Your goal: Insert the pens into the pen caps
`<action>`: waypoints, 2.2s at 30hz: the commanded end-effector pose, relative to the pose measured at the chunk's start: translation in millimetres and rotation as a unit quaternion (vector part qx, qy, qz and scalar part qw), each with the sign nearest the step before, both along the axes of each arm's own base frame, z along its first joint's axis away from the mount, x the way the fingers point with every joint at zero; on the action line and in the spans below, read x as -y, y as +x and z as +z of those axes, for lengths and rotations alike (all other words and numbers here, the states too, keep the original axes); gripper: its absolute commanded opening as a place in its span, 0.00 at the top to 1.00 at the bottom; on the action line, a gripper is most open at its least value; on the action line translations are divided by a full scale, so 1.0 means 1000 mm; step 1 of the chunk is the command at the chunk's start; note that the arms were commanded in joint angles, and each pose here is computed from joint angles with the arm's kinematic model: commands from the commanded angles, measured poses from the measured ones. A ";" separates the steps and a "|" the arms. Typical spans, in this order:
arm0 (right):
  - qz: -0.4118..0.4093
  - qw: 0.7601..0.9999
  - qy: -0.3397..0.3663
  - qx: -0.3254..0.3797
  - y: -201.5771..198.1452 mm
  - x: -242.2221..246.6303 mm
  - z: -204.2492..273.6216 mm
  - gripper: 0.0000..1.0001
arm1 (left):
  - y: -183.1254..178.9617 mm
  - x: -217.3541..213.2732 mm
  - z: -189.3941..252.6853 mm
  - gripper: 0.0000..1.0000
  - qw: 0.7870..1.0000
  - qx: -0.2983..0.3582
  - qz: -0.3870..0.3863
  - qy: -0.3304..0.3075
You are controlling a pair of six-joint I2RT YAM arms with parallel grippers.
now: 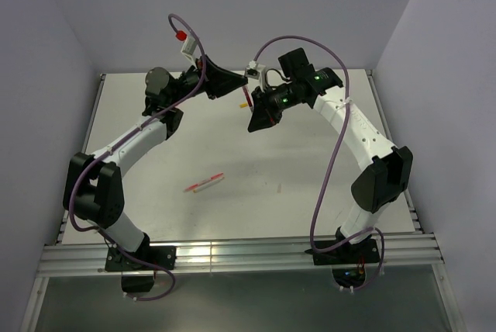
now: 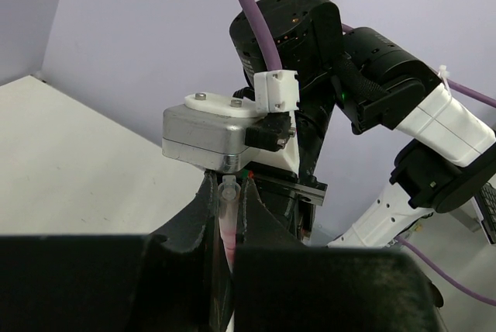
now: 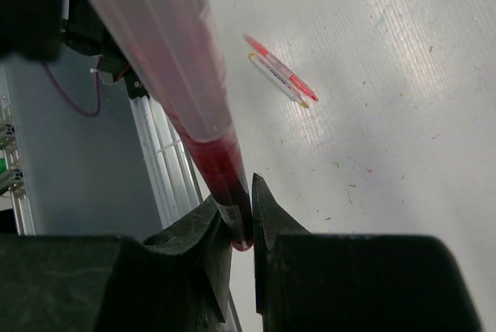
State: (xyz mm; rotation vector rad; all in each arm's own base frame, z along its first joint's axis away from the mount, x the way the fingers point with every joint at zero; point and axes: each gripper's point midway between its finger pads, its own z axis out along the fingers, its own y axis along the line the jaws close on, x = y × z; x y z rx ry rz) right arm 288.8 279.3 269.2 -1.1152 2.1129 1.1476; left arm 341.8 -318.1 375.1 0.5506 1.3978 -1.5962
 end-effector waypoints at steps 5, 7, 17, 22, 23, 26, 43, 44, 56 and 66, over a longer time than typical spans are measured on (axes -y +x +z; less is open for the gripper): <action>0.029 0.952 0.170 0.252 0.029 -0.017 0.127 1.00 | -0.102 0.023 -0.082 1.00 0.952 -0.127 -0.257 0.111; 0.026 0.958 0.170 0.228 0.023 -0.016 0.116 1.00 | -0.092 0.019 -0.077 1.00 0.957 -0.125 -0.240 0.104; 0.009 0.967 0.184 0.177 0.019 -0.018 0.091 1.00 | -0.078 0.005 -0.053 1.00 0.972 -0.102 -0.204 0.066; 0.009 0.970 0.190 0.152 0.017 -0.020 0.082 1.00 | -0.071 -0.001 -0.042 0.86 0.976 -0.098 -0.185 0.056; 0.009 0.971 0.189 0.146 0.016 -0.020 0.078 1.00 | -0.066 -0.003 -0.040 0.82 0.977 -0.108 -0.177 0.051; 0.001 0.974 0.192 0.120 0.015 -0.022 0.068 1.00 | -0.059 -0.008 -0.033 0.67 0.980 -0.104 -0.166 0.039; 0.018 0.974 0.216 0.063 -0.003 -0.027 0.055 1.00 | -0.035 -0.021 -0.014 0.45 0.994 -0.066 -0.086 0.033; 0.023 0.974 0.215 0.060 -0.007 -0.028 0.053 1.00 | -0.031 -0.021 -0.012 0.45 0.995 -0.059 -0.074 0.030; 0.041 0.976 0.207 0.047 -0.023 -0.036 0.043 1.00 | -0.038 -0.018 0.004 0.51 0.995 -0.042 -0.095 -0.006; 0.042 0.976 0.212 0.035 -0.022 -0.039 0.044 1.00 | -0.049 -0.011 0.004 0.90 0.993 -0.034 -0.115 -0.002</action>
